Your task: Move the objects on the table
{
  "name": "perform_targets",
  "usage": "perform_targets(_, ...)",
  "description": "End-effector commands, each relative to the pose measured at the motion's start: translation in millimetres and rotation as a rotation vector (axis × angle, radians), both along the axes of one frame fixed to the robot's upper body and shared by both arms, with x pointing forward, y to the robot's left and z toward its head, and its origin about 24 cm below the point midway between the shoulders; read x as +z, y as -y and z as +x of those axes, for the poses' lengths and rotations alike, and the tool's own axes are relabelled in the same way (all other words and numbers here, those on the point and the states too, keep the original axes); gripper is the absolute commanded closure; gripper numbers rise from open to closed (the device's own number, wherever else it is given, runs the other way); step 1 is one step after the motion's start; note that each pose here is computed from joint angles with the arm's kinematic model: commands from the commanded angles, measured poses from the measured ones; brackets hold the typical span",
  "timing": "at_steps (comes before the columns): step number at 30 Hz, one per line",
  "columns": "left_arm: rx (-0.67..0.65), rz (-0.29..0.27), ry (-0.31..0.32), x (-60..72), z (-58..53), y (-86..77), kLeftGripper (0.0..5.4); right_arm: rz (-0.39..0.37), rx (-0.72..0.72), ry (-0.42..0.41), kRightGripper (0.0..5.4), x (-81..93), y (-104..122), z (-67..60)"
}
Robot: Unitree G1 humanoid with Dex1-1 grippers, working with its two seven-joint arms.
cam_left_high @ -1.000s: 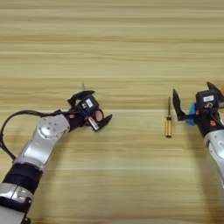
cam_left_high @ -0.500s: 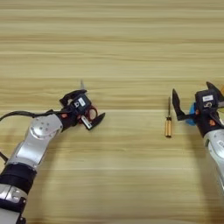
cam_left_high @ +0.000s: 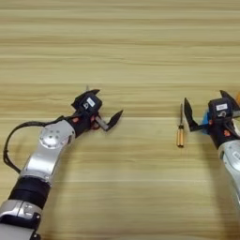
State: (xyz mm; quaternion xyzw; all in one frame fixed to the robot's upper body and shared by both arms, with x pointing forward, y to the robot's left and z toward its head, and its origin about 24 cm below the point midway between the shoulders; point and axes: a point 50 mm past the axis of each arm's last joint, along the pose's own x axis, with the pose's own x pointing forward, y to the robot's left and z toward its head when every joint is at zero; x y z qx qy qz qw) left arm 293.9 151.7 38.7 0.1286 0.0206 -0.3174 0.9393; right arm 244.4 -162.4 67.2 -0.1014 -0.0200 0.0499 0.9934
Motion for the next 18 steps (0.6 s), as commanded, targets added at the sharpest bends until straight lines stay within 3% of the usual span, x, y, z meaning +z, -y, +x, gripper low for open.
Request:
perform_targets(1, 0.084, -0.18, 0.13, 28.7, 14.0, 3.7, 0.0, 0.006, 0.037, -0.02, 0.02, -0.1, -3.4, -3.3)
perform_targets(3, 0.169, -0.258, 0.186, 38.7, 22.0, -1.2, 0.0, 0.006, 0.058, -0.032, 0.02, -1.6, -4.8, -4.9)
perform_targets(7, 0.395, -0.287, 0.185, 34.5, 35.8, -21.3, 0.0, -0.001, 0.098, -0.062, 0.02, -5.5, -7.1, -8.7)
perform_targets(14, 0.852, -0.211, 0.225, 27.8, 44.2, -81.5, 0.0, 0.015, 0.17, -0.114, 0.02, -12.4, -12.1, -14.0)
perform_targets(18, 0.951, -0.194, 0.247, 27.2, 43.8, -94.4, 0.0, 0.014, 0.22, -0.148, 0.02, -17.4, -18.1, -16.5)
